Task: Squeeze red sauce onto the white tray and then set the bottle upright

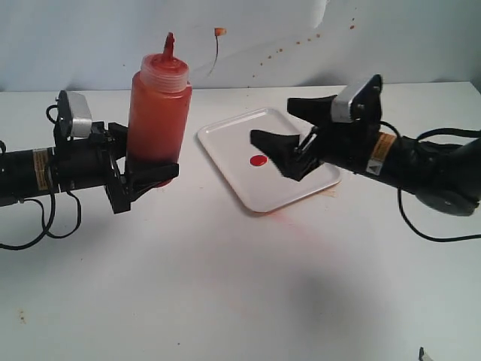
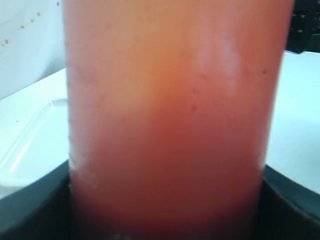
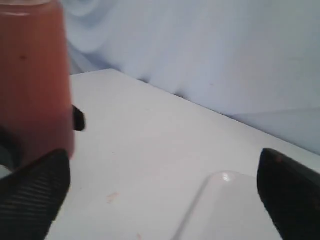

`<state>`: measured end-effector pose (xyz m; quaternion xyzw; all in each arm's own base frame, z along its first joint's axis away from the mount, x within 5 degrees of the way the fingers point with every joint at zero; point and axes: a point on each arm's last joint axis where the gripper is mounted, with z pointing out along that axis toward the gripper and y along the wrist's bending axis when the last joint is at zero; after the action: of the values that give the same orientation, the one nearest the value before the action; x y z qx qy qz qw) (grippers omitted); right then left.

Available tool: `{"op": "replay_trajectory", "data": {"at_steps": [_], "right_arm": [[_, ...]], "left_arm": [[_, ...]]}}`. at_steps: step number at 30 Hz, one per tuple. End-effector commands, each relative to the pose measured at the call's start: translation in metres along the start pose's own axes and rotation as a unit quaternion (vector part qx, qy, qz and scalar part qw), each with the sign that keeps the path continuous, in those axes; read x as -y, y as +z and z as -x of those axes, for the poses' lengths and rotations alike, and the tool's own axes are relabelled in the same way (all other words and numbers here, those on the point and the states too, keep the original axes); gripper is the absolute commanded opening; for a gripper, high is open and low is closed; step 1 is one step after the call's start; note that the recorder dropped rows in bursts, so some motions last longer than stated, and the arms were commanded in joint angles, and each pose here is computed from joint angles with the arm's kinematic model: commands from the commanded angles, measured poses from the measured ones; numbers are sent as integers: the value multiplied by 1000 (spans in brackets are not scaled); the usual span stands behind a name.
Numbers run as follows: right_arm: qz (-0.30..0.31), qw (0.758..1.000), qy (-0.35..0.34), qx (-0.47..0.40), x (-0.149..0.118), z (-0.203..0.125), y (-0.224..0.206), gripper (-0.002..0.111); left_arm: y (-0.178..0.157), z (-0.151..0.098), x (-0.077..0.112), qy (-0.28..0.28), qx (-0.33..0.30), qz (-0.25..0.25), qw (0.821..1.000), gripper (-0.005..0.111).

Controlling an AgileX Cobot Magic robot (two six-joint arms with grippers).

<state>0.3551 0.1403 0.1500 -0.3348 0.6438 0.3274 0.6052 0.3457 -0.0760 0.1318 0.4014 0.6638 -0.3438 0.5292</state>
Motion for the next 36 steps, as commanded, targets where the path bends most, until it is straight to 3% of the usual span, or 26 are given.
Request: {"op": "replay_trajectory", "data": {"at_steps": [1, 9, 18, 22, 30, 36], "right_arm": [[60, 998, -11, 10, -25, 13, 24, 104], [71, 997, 22, 27, -55, 19, 47, 103], [71, 997, 25, 30, -58, 20, 48, 103], [86, 996, 22, 32, -60, 20, 48, 103], [105, 994, -6, 8, -88, 16, 61, 103], [53, 998, 24, 17, -107, 18, 75, 103]], "left_arm": [[-1, 9, 1, 1, 25, -6, 1000, 0], [-1, 9, 1, 4, 25, -5, 1000, 0], [-11, 4, -2, -4, 11, -10, 1000, 0], [-27, -5, -6, -36, -1, 1, 999, 0], [-33, -19, 9, -47, -23, -18, 998, 0], [-29, -19, 13, -44, -25, -29, 998, 0]]}}
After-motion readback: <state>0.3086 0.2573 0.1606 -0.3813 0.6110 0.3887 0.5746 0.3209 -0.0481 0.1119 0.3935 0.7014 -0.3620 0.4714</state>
